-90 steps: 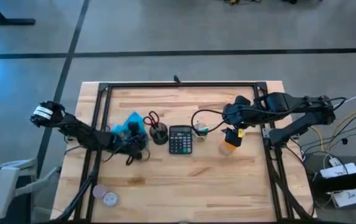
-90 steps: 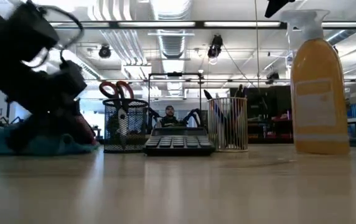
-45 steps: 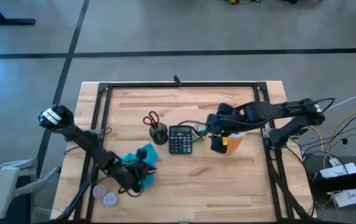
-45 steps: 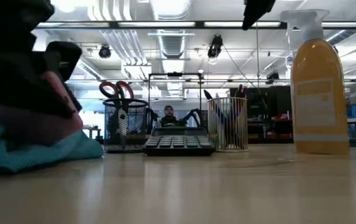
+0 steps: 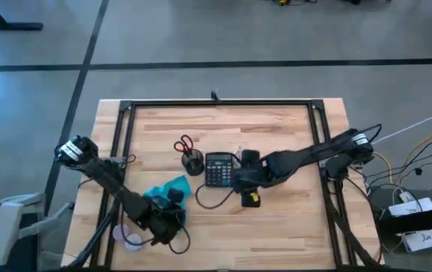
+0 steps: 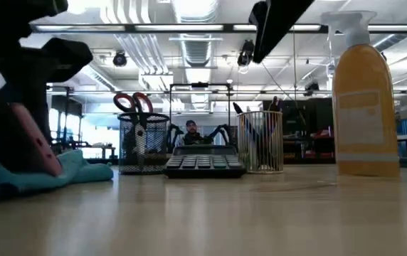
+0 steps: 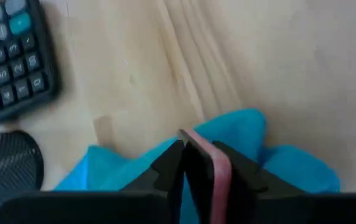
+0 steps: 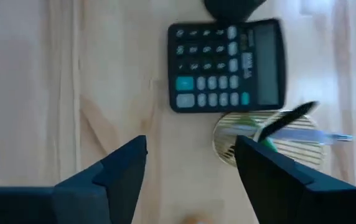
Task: Apply microfiber cloth
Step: Wipe the front and back of the cellphone with the blue microfiber cloth
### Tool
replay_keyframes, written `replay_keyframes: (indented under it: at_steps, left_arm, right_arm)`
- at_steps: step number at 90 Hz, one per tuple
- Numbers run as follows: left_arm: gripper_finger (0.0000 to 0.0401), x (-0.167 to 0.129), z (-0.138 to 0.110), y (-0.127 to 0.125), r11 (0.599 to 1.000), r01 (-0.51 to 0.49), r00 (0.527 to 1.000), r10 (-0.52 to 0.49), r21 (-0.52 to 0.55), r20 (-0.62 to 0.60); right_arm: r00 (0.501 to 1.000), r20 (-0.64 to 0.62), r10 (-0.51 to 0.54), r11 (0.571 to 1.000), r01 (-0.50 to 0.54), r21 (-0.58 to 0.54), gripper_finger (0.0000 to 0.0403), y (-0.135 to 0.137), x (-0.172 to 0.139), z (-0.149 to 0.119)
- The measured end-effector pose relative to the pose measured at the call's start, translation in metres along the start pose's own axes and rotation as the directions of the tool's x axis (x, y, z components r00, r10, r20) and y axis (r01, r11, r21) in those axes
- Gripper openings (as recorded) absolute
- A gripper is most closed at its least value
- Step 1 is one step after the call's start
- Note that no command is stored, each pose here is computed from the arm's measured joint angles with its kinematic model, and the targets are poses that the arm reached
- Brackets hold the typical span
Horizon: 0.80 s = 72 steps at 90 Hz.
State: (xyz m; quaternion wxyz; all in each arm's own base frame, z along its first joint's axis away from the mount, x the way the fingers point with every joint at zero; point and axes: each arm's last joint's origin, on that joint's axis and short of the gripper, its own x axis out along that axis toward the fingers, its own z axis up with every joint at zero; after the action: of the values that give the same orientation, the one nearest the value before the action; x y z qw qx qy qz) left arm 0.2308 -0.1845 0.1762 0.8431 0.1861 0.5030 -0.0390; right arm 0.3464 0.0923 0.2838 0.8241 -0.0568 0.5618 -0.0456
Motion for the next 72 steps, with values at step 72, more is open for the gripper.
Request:
replay_keyframes:
  at_steps: [72]
  left_arm:
    - [0.0071,-0.006,-0.052,-0.013,0.966,0.028,0.927,-0.121,-0.257,-0.354]
  right_arm:
    - [0.991,0.013,0.132,0.989,-0.131,-0.063,0.0108,0.048,0.066,0.016]
